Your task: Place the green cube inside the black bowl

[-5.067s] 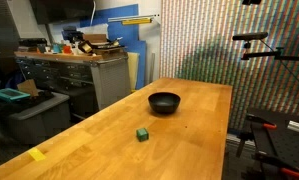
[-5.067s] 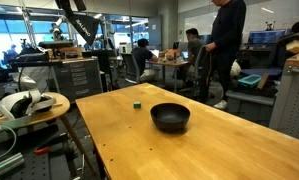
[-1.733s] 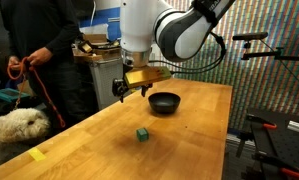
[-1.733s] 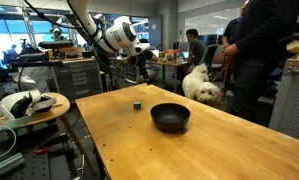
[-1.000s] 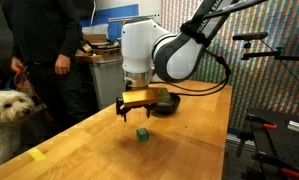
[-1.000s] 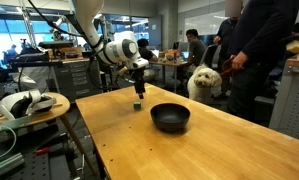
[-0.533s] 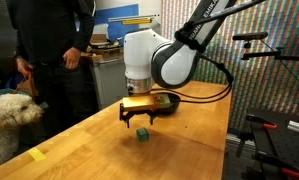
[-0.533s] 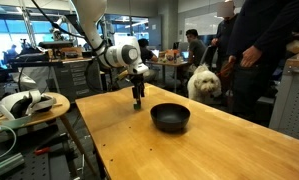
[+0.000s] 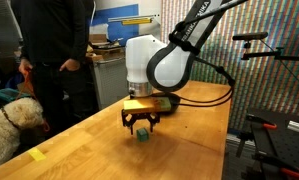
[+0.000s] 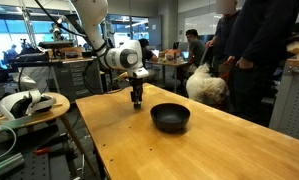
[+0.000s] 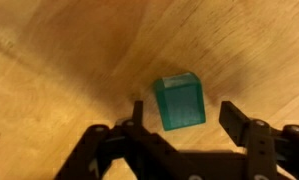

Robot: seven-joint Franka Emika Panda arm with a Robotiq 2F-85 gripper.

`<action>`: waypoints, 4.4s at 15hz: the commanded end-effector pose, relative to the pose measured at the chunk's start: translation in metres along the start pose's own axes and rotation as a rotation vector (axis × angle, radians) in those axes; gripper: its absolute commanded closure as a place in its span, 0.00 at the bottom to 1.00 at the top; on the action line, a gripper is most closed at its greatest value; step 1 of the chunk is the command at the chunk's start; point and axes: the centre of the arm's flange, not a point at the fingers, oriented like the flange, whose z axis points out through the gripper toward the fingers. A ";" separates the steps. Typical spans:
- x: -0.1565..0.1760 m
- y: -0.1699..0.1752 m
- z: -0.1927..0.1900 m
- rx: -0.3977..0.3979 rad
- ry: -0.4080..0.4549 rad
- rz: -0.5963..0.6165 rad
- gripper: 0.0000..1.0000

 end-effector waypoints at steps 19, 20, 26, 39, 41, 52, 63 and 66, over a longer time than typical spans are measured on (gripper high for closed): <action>0.036 0.005 -0.070 0.100 0.093 -0.060 0.82; 0.040 0.006 -0.080 0.109 0.109 -0.056 0.82; 0.079 0.028 -0.125 0.145 0.189 0.017 0.82; 0.142 0.101 -0.125 0.077 0.255 0.229 0.82; 0.150 0.110 -0.119 0.064 0.248 0.251 0.82; 0.184 0.138 -0.081 0.069 0.132 0.308 0.82; 0.189 0.139 -0.036 -0.007 0.079 0.240 0.26; 0.187 0.136 -0.041 -0.003 0.094 0.224 0.02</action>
